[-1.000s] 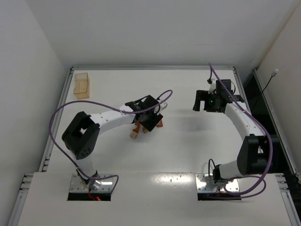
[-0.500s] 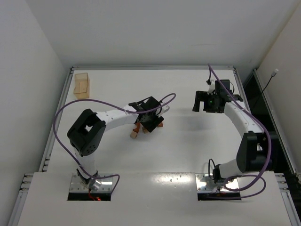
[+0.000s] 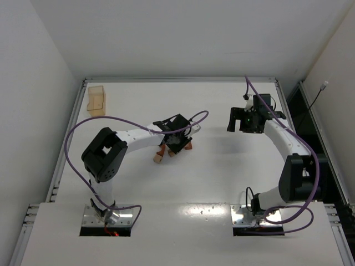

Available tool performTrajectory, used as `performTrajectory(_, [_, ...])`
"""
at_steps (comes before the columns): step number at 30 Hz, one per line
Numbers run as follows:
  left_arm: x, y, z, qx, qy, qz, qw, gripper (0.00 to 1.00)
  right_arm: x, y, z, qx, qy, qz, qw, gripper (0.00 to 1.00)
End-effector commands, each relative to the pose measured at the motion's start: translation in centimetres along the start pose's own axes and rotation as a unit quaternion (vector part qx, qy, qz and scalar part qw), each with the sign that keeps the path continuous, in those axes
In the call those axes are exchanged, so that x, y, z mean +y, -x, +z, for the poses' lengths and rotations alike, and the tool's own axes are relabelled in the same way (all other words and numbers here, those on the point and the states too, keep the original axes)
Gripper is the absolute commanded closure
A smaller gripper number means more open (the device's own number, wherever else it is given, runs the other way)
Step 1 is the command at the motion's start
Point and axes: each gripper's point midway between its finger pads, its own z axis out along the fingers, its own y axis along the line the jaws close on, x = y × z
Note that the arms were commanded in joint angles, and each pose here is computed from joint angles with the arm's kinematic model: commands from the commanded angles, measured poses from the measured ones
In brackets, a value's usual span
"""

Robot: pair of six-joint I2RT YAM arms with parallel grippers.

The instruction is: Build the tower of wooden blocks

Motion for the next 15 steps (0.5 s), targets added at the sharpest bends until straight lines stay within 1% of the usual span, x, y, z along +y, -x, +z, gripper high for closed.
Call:
performTrajectory(1, [0.2,0.5,0.4,-0.012,-0.005,-0.002,1.0,0.69,0.4,1.7,-0.2,-0.023,0.004,-0.008,1.0,0.01])
performTrajectory(7, [0.0,-0.9,0.7,0.003,-0.006,-0.001,1.0,0.69,0.3,1.7,-0.2,-0.023,-0.001,-0.008,1.0,0.01])
performTrajectory(10, [0.1,-0.6,0.8,-0.002,-0.006,-0.001,1.0,0.69,0.3,1.5,-0.2,-0.019,-0.001,-0.007,1.0,0.01])
performTrajectory(12, [0.1,-0.6,0.8,-0.002,-0.006,-0.001,1.0,0.65,0.4,1.8,-0.3,-0.023,-0.001,-0.003,1.0,0.01])
performTrajectory(15, [0.0,-1.0,0.9,0.003,-0.006,-0.001,1.0,0.65,0.3,1.7,-0.1,-0.019,-0.001,-0.003,1.0,0.01])
